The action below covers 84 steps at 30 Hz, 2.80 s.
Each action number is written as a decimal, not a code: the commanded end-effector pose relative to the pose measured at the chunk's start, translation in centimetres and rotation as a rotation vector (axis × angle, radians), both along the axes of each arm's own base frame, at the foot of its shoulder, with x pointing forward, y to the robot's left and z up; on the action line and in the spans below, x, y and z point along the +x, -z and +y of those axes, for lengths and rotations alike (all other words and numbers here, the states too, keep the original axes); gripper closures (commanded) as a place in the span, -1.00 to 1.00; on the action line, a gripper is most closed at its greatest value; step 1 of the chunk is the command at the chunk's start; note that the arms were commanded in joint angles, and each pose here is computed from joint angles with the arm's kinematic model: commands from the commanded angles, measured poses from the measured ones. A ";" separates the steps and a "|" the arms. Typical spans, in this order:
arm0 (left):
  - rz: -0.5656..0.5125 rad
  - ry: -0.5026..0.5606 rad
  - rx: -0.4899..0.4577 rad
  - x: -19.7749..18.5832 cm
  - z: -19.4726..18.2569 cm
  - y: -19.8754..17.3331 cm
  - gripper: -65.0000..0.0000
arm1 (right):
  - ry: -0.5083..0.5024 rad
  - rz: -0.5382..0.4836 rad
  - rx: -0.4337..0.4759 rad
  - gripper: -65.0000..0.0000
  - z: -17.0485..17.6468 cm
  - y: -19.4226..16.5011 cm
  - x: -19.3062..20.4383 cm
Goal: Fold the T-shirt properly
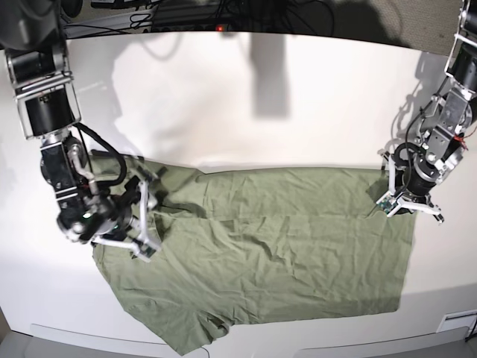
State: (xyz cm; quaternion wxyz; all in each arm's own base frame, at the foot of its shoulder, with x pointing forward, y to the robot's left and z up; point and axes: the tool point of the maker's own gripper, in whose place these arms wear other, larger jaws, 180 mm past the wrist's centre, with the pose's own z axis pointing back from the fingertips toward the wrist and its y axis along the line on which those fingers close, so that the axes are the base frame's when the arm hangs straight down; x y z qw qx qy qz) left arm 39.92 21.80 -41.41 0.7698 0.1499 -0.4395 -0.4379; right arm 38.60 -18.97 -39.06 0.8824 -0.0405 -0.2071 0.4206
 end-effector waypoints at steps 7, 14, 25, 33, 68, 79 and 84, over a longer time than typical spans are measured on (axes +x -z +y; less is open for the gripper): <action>-0.057 -0.002 0.004 1.4 0.6 -1.9 1.00 | -0.187 -0.074 -0.148 -0.01 1.6 -1.2 1.8; -0.055 -0.004 0.006 1.4 0.7 -1.9 1.00 | -0.212 -0.120 -0.167 -0.01 2.2 -2.1 3.0; -0.056 -0.004 0.006 1.4 0.7 -1.9 1.00 | -0.113 -0.082 -0.180 -0.01 -0.7 -2.0 5.3; -0.055 -0.004 0.006 1.4 0.7 -1.9 1.00 | -0.113 -0.078 -0.130 -0.01 1.0 -2.4 5.6; -0.371 -0.427 0.207 5.5 11.0 -8.6 0.11 | -0.065 0.039 -0.076 -0.01 1.7 -1.6 3.8; -0.413 -0.430 0.059 6.7 7.2 -10.9 0.10 | -0.059 0.071 -0.073 -0.01 1.7 -1.0 3.3; -0.411 -0.430 0.059 6.7 7.2 -10.8 0.10 | -0.135 0.108 -0.190 -0.01 1.5 0.9 2.1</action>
